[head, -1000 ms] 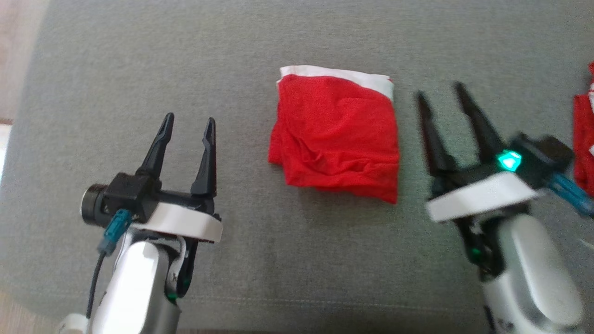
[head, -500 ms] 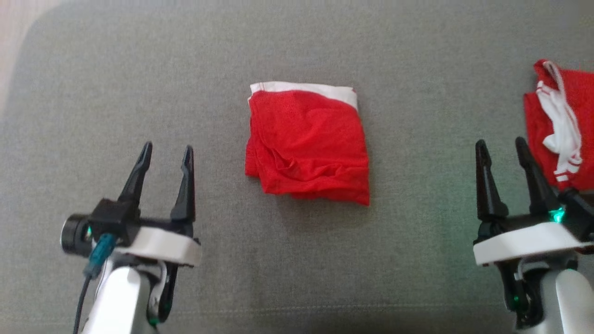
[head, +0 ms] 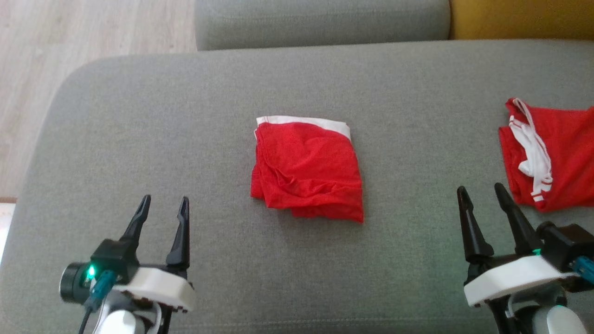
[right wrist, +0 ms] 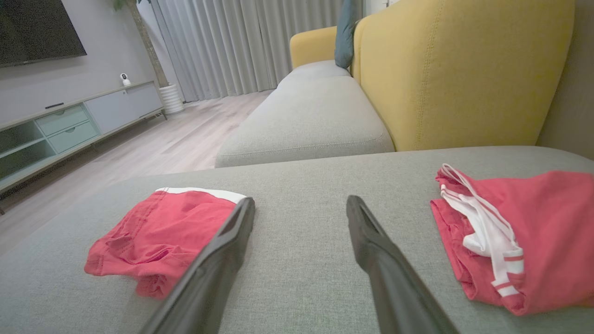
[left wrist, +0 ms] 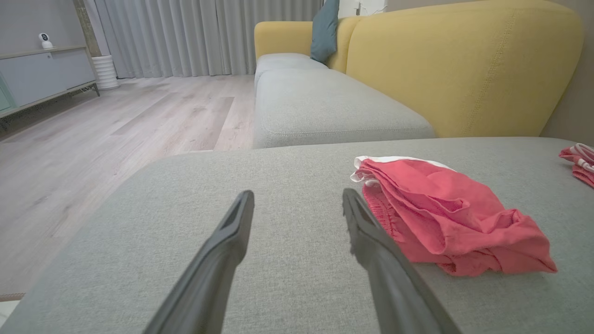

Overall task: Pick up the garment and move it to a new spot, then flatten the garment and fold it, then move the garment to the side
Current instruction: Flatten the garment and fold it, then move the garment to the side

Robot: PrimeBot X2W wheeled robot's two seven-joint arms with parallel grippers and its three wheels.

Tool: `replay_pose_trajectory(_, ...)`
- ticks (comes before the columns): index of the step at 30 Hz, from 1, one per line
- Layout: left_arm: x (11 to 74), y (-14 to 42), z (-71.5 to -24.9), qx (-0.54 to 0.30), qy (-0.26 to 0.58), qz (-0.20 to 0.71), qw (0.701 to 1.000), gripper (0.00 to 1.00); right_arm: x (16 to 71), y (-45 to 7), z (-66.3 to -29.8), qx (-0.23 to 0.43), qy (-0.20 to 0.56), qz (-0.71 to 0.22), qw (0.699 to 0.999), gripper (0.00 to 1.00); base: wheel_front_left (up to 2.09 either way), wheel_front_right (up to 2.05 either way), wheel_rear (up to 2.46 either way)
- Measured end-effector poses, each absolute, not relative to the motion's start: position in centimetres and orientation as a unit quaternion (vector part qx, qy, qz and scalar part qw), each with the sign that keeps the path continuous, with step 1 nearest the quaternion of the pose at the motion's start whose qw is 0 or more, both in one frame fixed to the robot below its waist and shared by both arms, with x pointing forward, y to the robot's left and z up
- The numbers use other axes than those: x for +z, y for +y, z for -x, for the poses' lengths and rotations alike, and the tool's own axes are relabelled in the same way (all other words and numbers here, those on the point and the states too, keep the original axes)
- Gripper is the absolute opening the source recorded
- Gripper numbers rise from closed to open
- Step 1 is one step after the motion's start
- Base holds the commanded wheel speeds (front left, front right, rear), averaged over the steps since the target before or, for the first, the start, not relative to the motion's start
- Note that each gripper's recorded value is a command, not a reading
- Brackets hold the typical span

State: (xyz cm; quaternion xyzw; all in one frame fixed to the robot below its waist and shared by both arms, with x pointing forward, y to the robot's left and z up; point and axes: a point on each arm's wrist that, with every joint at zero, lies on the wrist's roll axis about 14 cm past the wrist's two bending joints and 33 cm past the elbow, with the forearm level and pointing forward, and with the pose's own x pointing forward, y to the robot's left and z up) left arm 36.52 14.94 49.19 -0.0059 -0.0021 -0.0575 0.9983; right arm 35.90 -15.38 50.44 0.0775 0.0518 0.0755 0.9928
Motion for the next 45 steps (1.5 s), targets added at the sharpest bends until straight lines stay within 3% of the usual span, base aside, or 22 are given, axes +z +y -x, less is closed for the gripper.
replay_pose_trajectory(25,49.5,15.5,-35.8,-0.050,-0.007,0.006,0.999,1.00,50.7,-15.4,-35.8,0.077,0.054,-0.070,0.993,1.00,0.00,0.00,0.00)
replay_pose_trajectory(30,50.2,15.9,-36.2,-0.044,-0.021,0.006,0.999,1.00,49.3,-14.7,-36.4,0.090,0.083,-0.063,0.990,1.00,0.00,0.00,0.00)
replay_pose_trajectory(45,54.2,19.3,-39.6,0.012,-0.085,-0.012,0.996,1.00,40.4,-5.5,-44.2,0.211,0.217,-0.045,0.952,1.00,0.00,0.00,0.00)
